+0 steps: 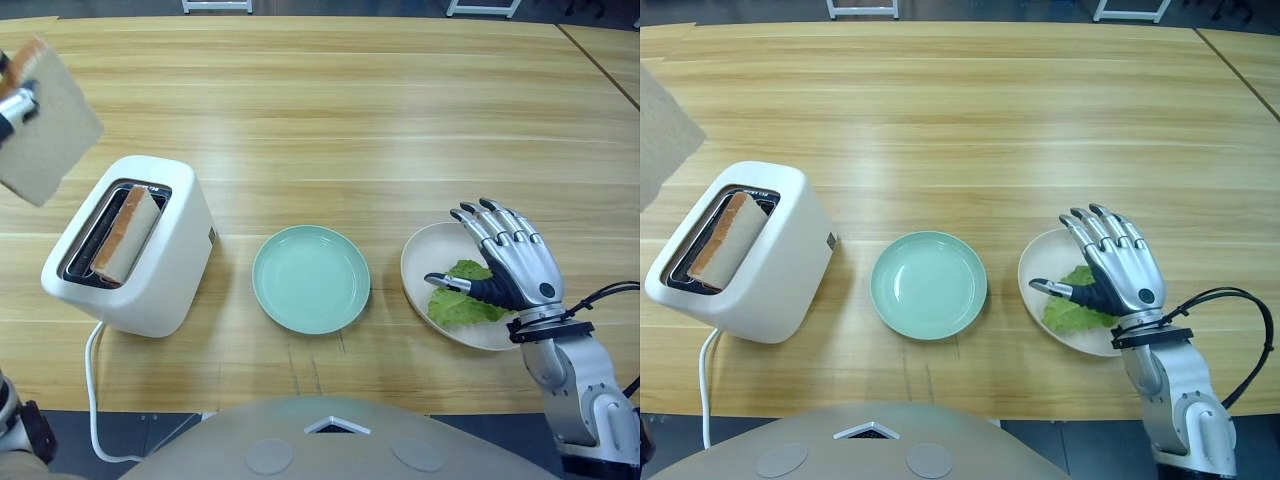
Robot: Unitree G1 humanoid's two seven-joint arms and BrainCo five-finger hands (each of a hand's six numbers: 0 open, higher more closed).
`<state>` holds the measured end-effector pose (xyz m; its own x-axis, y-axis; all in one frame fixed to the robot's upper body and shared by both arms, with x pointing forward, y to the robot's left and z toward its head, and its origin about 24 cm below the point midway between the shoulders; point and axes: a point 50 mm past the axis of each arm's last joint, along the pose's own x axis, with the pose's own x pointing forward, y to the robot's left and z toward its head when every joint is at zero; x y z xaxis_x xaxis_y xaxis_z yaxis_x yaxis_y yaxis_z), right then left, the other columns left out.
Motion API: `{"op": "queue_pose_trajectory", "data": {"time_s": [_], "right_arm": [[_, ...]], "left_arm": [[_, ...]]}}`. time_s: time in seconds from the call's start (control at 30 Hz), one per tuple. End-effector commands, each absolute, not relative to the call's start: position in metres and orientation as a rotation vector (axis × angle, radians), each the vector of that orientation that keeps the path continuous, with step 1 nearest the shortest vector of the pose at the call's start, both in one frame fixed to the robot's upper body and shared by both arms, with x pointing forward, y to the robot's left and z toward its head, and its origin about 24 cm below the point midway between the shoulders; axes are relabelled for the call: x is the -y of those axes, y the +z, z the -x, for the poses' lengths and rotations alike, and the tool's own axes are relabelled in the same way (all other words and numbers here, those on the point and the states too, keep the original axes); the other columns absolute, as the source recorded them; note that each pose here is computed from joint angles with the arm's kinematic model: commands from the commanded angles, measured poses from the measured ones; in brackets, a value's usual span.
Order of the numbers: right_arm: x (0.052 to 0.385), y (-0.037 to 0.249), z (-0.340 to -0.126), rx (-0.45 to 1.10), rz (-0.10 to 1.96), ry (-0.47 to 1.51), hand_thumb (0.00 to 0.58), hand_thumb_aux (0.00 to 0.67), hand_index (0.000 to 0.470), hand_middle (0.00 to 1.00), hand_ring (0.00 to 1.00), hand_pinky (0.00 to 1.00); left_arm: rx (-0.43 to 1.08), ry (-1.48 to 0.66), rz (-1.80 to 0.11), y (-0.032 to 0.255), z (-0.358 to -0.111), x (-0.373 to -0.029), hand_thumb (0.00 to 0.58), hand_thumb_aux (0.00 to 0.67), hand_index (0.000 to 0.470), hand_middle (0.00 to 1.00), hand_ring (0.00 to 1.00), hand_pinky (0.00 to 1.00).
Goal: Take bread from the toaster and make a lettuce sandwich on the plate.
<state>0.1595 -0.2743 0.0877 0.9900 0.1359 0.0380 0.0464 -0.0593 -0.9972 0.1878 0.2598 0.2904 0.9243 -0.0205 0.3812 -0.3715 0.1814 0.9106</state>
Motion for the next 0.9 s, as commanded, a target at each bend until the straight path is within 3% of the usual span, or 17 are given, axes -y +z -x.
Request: {"op": "queue_pose_trajectory", "data": {"time_s": [0.03,0.07,0.1,0.2,0.27,0.37,0.4,0.43,0.5,0.57,0.63,0.67,0.83,0.9], "right_arm": [[0.291,0.079,-0.163,0.131,1.737,0.144,0.083,0.050,0.035,0.00,0.00,0.00],[0.296,0.077,-0.162,0.122,1.762,0.168,0.092,0.055,0.039,0.00,0.00,0.00],[0.300,0.073,-0.163,0.115,1.786,0.198,0.168,0.105,0.074,0.00,0.00,0.00],[0.310,0.065,-0.163,0.109,1.830,0.289,0.227,0.147,0.103,0.00,0.00,0.00],[0.314,0.063,-0.163,0.114,1.849,0.349,0.216,0.139,0.098,0.00,0.00,0.00],[0.318,0.065,-0.166,0.131,1.876,0.426,0.261,0.173,0.122,0.00,0.00,0.00],[0.321,0.066,-0.168,0.134,1.887,0.448,0.319,0.221,0.155,0.00,0.00,0.00],[0.323,0.067,-0.170,0.135,1.895,0.465,0.334,0.234,0.164,0.00,0.00,0.00],[0.326,0.066,-0.174,0.136,1.910,0.509,0.301,0.205,0.144,0.00,0.00,0.00],[0.327,0.065,-0.177,0.135,1.911,0.557,0.334,0.234,0.164,0.00,0.00,0.00],[0.328,0.066,-0.179,0.136,1.911,0.602,0.313,0.215,0.151,0.00,0.00,0.00],[0.329,0.067,-0.179,0.136,1.916,0.621,0.340,0.239,0.168,0.00,0.00,0.00],[0.332,0.074,-0.187,0.134,1.948,0.714,0.278,0.187,0.131,0.00,0.00,0.00],[0.331,0.073,-0.189,0.133,1.958,0.769,0.288,0.194,0.136,0.00,0.00,0.00]], "left_arm": [[0.486,0.245,-1.316,0.322,-0.186,-0.249,0.580,0.670,0.470,1.00,1.00,1.00],[0.515,0.217,-1.297,0.325,-0.188,-0.243,0.580,0.670,0.470,1.00,1.00,1.00],[0.536,0.171,-1.268,0.325,-0.190,-0.236,0.580,0.670,0.470,1.00,1.00,1.00],[0.539,-0.023,-1.170,0.314,-0.203,-0.210,0.580,0.670,0.470,1.00,1.00,1.00],[0.522,-0.160,-1.091,0.304,-0.210,-0.193,0.580,0.670,0.470,1.00,1.00,1.00],[0.484,-0.320,-0.995,0.292,-0.218,-0.174,0.580,0.670,0.470,1.00,1.00,1.00],[0.464,-0.378,-0.964,0.288,-0.221,-0.167,0.580,0.670,0.470,1.00,1.00,1.00],[0.443,-0.439,-0.921,0.283,-0.224,-0.161,0.580,0.670,0.470,1.00,1.00,1.00],[0.389,-0.556,-0.858,0.271,-0.229,-0.149,0.580,0.670,0.470,1.00,1.00,1.00],[0.325,-0.642,-0.815,0.259,-0.235,-0.140,0.580,0.670,0.470,1.00,1.00,1.00],[0.256,-0.726,-0.777,0.247,-0.243,-0.131,0.580,0.670,0.470,1.00,1.00,1.00],[0.215,-0.771,-0.756,0.239,-0.248,-0.127,0.580,0.670,0.470,1.00,1.00,1.00],[0.010,-0.956,-0.744,0.195,-0.266,-0.104,0.580,0.670,0.470,1.00,1.00,1.00],[-0.067,-1.012,-0.760,0.178,-0.271,-0.094,0.580,0.670,0.470,1.00,1.00,1.00]]}}
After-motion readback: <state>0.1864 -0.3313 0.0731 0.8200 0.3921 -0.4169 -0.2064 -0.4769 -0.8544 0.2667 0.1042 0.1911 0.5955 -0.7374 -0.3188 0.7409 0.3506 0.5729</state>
